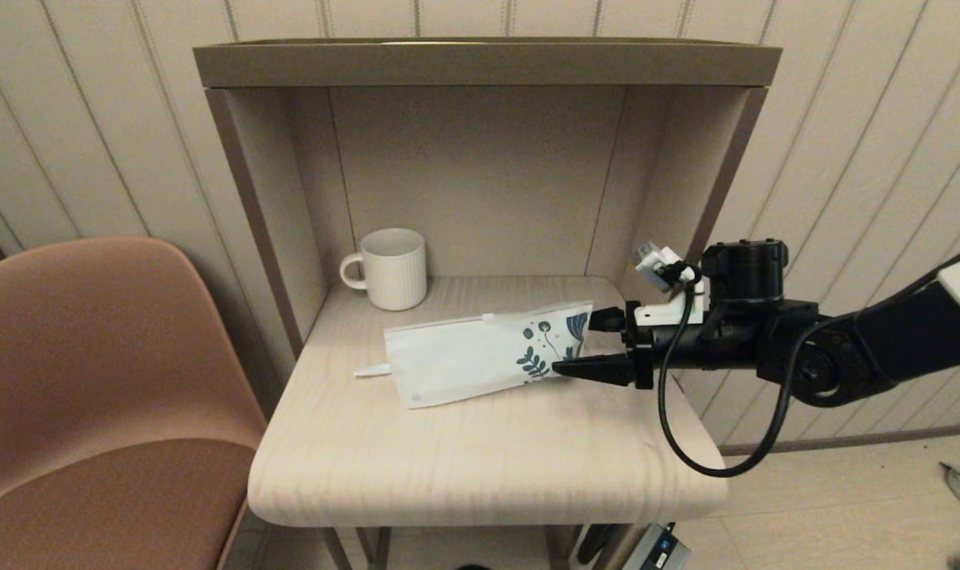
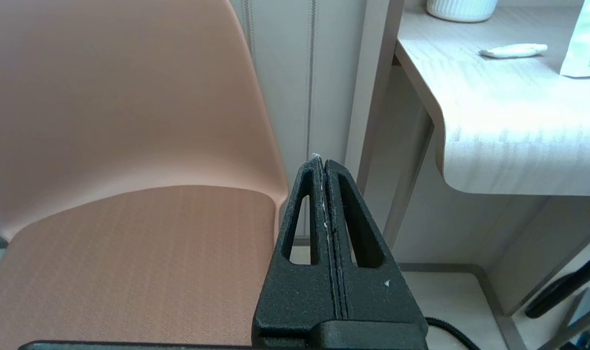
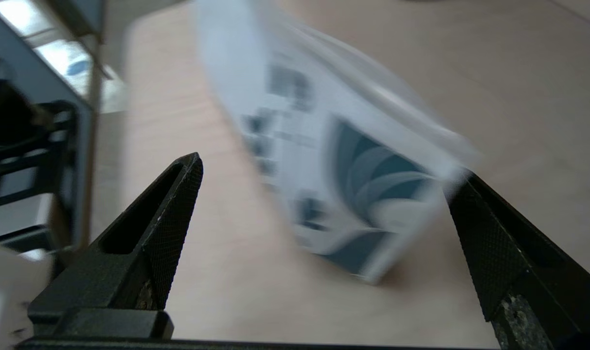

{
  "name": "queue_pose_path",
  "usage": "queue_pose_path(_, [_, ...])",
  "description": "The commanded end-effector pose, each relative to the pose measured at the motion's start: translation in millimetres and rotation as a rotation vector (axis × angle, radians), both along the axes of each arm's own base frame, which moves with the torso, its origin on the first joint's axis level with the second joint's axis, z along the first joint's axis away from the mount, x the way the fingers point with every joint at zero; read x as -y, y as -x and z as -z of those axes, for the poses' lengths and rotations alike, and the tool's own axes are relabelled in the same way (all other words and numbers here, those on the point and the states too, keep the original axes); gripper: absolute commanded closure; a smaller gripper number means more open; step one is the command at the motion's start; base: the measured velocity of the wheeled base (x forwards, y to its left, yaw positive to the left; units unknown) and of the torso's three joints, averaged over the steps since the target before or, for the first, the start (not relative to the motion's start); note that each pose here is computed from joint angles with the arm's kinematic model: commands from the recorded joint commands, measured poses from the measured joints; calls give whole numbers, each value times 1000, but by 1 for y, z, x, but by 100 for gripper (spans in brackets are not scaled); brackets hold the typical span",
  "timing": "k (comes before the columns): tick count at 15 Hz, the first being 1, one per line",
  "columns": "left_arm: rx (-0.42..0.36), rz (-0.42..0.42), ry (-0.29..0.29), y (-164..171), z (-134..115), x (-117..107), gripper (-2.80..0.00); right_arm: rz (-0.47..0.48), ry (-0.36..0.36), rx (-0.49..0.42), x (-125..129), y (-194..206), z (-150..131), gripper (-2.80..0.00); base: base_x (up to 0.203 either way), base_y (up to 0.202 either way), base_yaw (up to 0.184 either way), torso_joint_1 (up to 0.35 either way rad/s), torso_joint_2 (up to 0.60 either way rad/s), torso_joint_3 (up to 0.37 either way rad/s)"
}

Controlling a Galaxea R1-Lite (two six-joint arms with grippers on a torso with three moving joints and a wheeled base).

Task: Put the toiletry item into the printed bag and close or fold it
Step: Pick up the storage bag

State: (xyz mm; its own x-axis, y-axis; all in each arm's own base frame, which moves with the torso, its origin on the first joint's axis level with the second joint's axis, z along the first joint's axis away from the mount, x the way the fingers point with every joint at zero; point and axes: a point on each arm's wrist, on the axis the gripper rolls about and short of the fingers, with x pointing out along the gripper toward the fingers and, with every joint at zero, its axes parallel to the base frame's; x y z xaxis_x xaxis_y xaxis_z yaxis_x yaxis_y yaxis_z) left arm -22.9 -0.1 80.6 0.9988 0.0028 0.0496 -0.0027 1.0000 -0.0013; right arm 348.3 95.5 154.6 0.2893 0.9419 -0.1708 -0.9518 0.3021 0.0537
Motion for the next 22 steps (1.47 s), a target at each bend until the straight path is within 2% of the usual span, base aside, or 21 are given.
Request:
queue_pose_path(1, [1,0,2,0,0,0,0,-48,-14,25,-5,13,-11,-280,0,0,0,0,0,0])
queue_pose_path(9, [1,0,2,0,0,0,0,-70,-18,19,-2,29,-14,-280,0,0,0,0,0,0])
queue_pose_path(17, [1,0,0,0,0,0,0,-64,-13,29,-8,4,-7,-280,0,0,0,0,0,0])
queue_pose_path(22, [1,0,0,0,0,0,0,-88,-6,41,-16,6,-5,-280,0,0,0,0,0,0])
